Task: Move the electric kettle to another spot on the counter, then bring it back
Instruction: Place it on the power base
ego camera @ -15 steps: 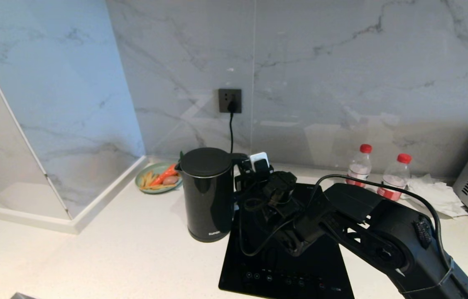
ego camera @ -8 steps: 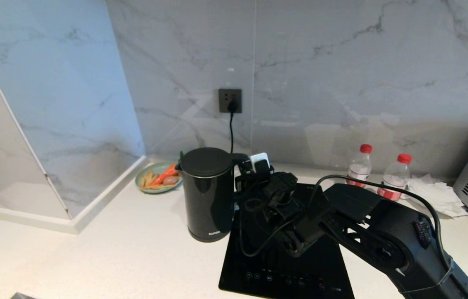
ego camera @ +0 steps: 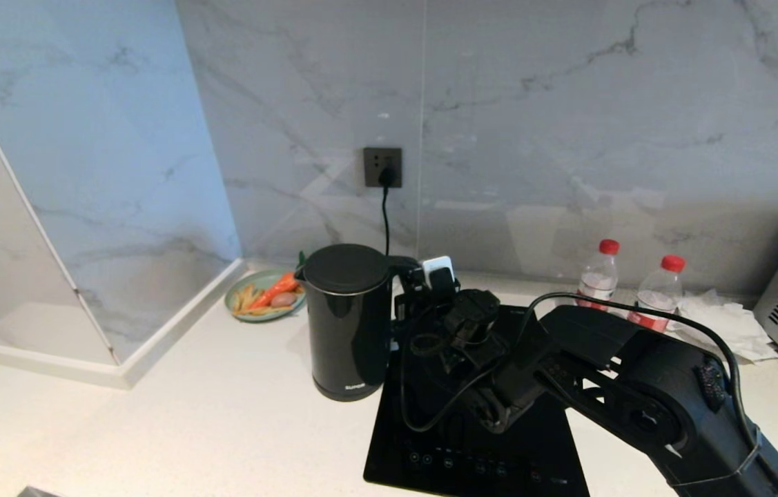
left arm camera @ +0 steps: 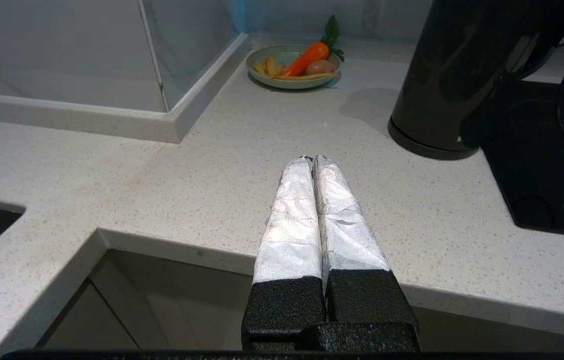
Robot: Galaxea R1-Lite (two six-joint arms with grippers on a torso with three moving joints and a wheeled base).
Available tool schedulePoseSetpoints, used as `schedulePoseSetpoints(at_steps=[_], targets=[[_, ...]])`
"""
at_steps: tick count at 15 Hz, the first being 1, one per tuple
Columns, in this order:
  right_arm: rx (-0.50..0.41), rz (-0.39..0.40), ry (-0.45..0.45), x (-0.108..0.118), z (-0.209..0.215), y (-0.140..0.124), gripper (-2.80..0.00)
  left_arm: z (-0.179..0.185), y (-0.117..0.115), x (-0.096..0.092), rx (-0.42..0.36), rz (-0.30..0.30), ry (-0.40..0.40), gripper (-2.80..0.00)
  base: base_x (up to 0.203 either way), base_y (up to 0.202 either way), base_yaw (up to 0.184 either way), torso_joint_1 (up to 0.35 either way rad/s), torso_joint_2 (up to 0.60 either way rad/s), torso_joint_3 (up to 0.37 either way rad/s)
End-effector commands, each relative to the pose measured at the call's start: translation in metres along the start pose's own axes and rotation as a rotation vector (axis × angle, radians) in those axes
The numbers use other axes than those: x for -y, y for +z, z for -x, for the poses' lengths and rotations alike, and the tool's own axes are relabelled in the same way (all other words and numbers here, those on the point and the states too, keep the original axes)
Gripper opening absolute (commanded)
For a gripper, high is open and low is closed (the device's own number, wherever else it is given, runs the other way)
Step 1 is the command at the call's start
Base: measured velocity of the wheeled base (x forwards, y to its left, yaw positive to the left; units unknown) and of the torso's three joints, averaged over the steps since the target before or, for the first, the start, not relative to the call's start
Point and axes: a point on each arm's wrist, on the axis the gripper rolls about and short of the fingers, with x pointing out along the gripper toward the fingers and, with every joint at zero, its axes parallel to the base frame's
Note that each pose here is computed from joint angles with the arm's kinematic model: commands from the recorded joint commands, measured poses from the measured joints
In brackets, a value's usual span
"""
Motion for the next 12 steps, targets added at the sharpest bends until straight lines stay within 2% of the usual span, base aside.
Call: schedulePoseSetpoints(at_steps=[1,7,8,12], targets=[[-0.007,0.003,-0.007,0.0020,0.0013,-0.0057,-2.80,-0.0001,-0.0009,0.0000,-0.001,0.001,0.000,-2.80,0.000,0.000,0.000,0.000,0.00,0.000],[-0.007,0.023,-0.011,0.0015,0.0006,-0.0055,-2.80,-0.0001,-0.0009,0.0000,-0.001,0.001,0.000,-2.80,0.000,0.000,0.000,0.000,0.00,0.000],[-0.025,0.055,-0.012,0.0016,0.0006,-0.0078,0.00,-0.0001,-0.0009,0.0000,-0.001,0.001,0.000,-2.80,0.000,0.000,0.000,0.000,0.00,0.000],[-0.025,0.060,-0.048,0.0036,0.0012,-0.0037,0.00,-0.0001,-0.0009,0.0000,-0.001,0.001,0.000,-2.80,0.000,0.000,0.000,0.000,0.00,0.000]])
